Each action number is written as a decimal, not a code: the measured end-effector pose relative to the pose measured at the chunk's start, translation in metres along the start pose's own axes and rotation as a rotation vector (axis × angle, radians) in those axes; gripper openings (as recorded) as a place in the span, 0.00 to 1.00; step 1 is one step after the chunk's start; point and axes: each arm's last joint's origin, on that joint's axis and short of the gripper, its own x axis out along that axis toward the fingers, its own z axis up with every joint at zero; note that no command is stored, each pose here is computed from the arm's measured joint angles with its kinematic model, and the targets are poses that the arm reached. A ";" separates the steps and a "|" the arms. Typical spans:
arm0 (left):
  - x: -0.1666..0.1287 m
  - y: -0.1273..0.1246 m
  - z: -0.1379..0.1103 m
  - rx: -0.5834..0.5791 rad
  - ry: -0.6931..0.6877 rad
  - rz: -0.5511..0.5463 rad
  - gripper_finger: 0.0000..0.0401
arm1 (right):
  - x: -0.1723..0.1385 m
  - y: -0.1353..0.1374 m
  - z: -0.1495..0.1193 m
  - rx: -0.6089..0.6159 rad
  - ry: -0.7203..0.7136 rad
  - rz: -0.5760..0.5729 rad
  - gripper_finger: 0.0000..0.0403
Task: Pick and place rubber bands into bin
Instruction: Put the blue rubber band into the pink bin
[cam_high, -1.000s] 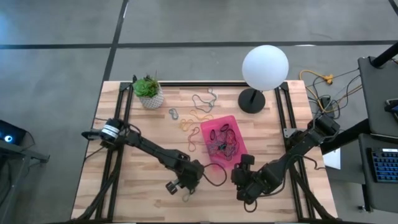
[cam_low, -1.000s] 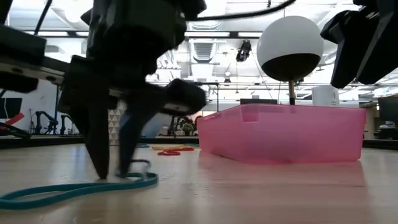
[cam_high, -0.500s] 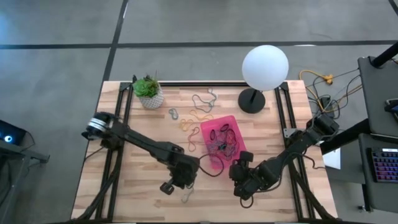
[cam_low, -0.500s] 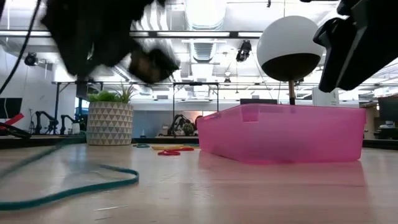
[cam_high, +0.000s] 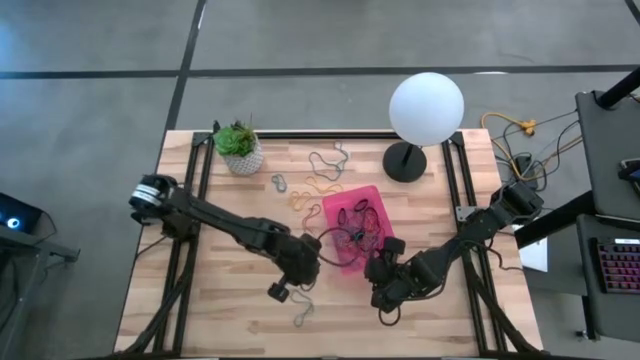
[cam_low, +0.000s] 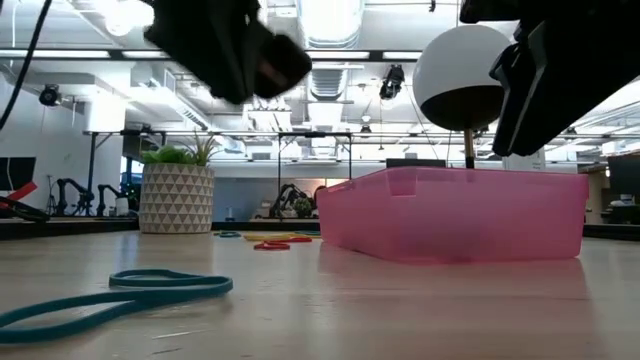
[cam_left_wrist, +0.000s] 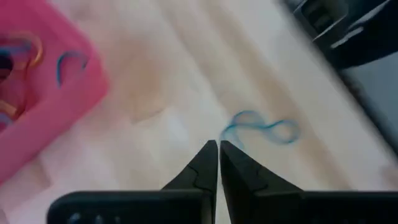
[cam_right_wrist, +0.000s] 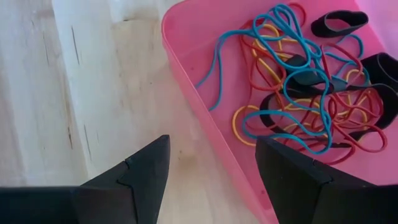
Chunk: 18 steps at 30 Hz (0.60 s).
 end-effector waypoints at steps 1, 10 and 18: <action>0.007 0.000 -0.001 0.006 0.017 0.006 0.02 | 0.000 0.000 0.000 0.000 0.000 0.000 0.56; 0.049 -0.006 -0.004 0.025 0.089 0.003 0.24 | 0.000 0.000 0.000 0.000 0.002 0.001 0.56; 0.063 -0.019 -0.005 -0.028 0.077 0.000 0.42 | 0.001 -0.001 -0.001 -0.002 0.006 -0.003 0.56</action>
